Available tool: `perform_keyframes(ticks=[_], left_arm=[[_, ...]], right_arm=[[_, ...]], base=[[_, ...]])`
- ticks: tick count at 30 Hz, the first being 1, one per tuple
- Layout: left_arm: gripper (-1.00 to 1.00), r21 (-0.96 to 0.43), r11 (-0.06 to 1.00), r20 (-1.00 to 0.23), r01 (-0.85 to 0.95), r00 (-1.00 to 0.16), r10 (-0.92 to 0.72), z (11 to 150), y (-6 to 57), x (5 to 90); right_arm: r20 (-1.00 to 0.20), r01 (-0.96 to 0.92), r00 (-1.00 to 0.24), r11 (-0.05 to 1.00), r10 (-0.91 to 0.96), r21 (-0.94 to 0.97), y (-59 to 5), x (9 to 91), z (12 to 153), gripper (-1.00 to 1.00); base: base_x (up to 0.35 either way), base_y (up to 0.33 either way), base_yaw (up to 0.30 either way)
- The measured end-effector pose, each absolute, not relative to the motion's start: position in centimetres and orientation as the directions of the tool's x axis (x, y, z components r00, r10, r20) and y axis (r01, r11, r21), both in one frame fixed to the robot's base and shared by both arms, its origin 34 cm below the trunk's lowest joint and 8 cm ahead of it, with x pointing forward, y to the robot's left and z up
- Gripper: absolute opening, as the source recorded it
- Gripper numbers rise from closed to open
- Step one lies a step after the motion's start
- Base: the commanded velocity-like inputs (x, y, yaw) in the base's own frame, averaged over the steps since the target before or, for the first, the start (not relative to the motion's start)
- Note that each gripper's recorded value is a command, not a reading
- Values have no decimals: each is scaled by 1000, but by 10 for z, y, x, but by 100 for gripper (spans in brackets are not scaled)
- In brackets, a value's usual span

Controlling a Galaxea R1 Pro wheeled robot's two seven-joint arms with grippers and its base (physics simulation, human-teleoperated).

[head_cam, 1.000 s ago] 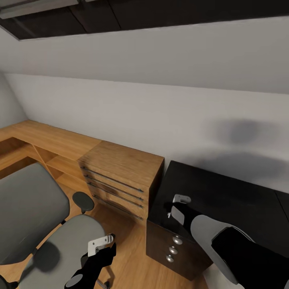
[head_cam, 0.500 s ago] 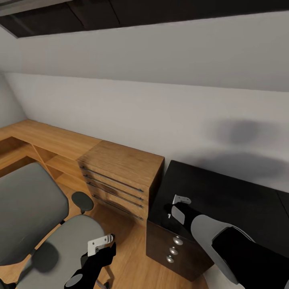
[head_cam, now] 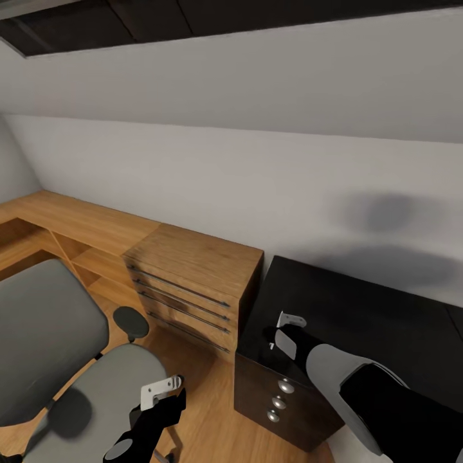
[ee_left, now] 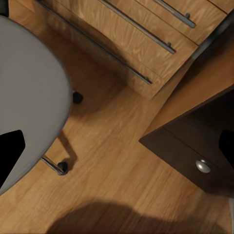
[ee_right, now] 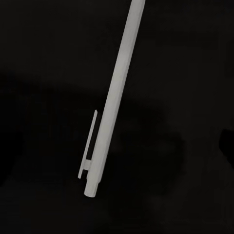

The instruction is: In the bedroom, organize the workspace by keeping the computer under the desk, ensuring the monitor is on the desk, placing the keyboard on the desk next to the monitor, placing the mouse on the desk next to the keyboard, moving the folder from the swivel chair onto the desk next to the mouse, stacking the notebook on top of the folder with the pen on top of the notebook, and positioning the swivel chair next to the desk.

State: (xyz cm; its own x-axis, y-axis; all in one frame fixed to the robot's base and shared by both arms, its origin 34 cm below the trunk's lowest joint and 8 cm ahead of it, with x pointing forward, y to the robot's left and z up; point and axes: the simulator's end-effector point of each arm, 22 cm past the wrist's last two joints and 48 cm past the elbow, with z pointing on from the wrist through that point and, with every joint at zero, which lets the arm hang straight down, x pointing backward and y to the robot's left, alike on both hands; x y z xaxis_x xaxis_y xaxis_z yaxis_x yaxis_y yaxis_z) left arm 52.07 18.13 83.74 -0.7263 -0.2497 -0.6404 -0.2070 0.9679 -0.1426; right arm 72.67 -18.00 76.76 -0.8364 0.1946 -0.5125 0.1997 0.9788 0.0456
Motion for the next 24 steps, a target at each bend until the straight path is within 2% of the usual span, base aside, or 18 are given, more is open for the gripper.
perform_keyframes(ticks=[24], left_arm=[[100, -143, 968, -640, -206, -727, -249, 813, 181, 527]], right_arm=[[-516, 198, -835, 979, 190, 40, -183, 734, 744, 100]], base=[[0, 0, 0]])
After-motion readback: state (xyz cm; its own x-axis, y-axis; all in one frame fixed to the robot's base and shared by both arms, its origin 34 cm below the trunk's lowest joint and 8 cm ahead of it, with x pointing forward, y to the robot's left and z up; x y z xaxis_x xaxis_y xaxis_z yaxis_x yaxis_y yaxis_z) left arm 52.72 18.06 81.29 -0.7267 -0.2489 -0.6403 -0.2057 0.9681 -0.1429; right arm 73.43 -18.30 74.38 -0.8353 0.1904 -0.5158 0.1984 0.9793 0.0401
